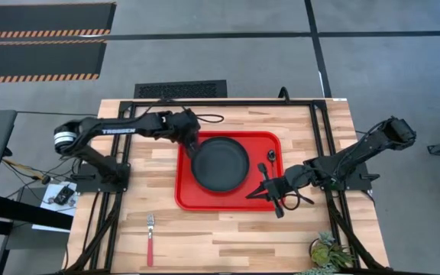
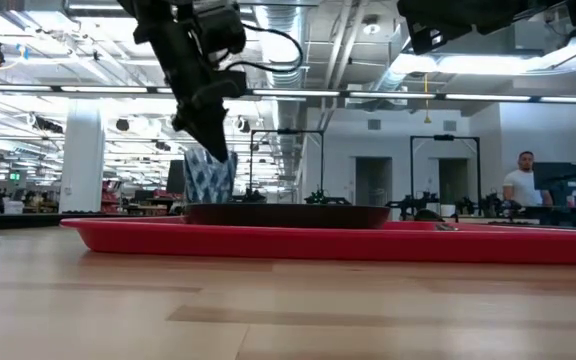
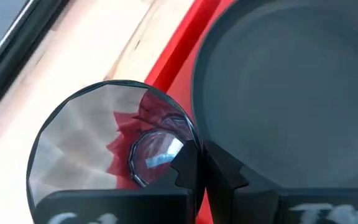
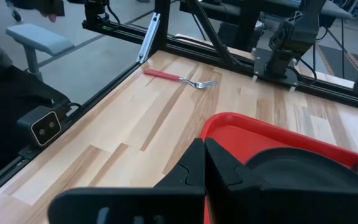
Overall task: Pick and place plate/cup/fork/spoon on tray
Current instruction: Put the blue cup to the top left of the black plate on the red serving tray, then adjust the red serving tray
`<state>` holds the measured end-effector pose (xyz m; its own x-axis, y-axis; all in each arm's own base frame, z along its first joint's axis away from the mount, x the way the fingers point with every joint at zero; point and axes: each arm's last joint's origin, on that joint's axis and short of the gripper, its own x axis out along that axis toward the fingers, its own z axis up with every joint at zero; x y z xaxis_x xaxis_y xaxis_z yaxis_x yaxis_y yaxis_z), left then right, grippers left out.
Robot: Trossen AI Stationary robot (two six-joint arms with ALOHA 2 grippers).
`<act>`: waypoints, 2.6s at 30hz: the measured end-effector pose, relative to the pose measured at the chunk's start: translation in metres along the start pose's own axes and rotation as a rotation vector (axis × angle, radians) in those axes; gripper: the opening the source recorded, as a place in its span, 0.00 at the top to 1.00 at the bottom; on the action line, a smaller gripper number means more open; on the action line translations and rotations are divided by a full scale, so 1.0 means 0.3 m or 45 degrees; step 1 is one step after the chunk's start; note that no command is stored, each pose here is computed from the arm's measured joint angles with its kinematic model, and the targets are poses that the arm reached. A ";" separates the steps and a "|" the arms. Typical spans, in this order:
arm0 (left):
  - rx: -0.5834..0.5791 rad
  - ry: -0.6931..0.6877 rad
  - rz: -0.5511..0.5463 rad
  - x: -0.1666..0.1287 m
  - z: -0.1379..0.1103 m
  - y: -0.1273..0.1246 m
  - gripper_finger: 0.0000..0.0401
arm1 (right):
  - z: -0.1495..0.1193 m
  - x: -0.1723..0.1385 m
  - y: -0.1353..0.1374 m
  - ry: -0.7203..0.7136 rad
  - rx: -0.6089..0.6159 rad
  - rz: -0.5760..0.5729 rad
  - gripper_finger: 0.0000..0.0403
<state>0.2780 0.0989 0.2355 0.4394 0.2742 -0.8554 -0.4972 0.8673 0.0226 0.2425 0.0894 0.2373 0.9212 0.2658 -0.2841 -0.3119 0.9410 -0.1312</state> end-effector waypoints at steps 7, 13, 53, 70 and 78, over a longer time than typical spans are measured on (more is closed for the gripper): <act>-0.002 0.007 -0.007 0.047 0.009 -0.008 1.00 | 0.000 0.000 0.000 -0.002 0.000 0.000 0.97; -0.015 0.014 -0.004 0.048 0.007 -0.007 1.00 | 0.001 0.000 0.003 -0.004 -0.001 0.003 0.97; 0.108 -0.049 -0.022 -0.056 0.095 -0.039 0.75 | -0.011 0.000 0.005 0.044 0.020 0.008 0.97; 0.571 -0.732 -0.666 -0.225 -0.186 -0.414 0.98 | -0.122 -0.007 0.142 0.470 0.436 0.050 0.97; 0.599 -0.839 -0.842 -0.225 -0.307 -0.504 1.00 | -0.239 0.025 0.260 0.767 0.625 0.012 0.97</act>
<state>0.2546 -0.0890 0.2420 0.9091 -0.2642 -0.3222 0.2702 0.9624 -0.0267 0.2083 0.1498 0.1569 0.5899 0.2470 -0.7688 -0.0509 0.9616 0.2698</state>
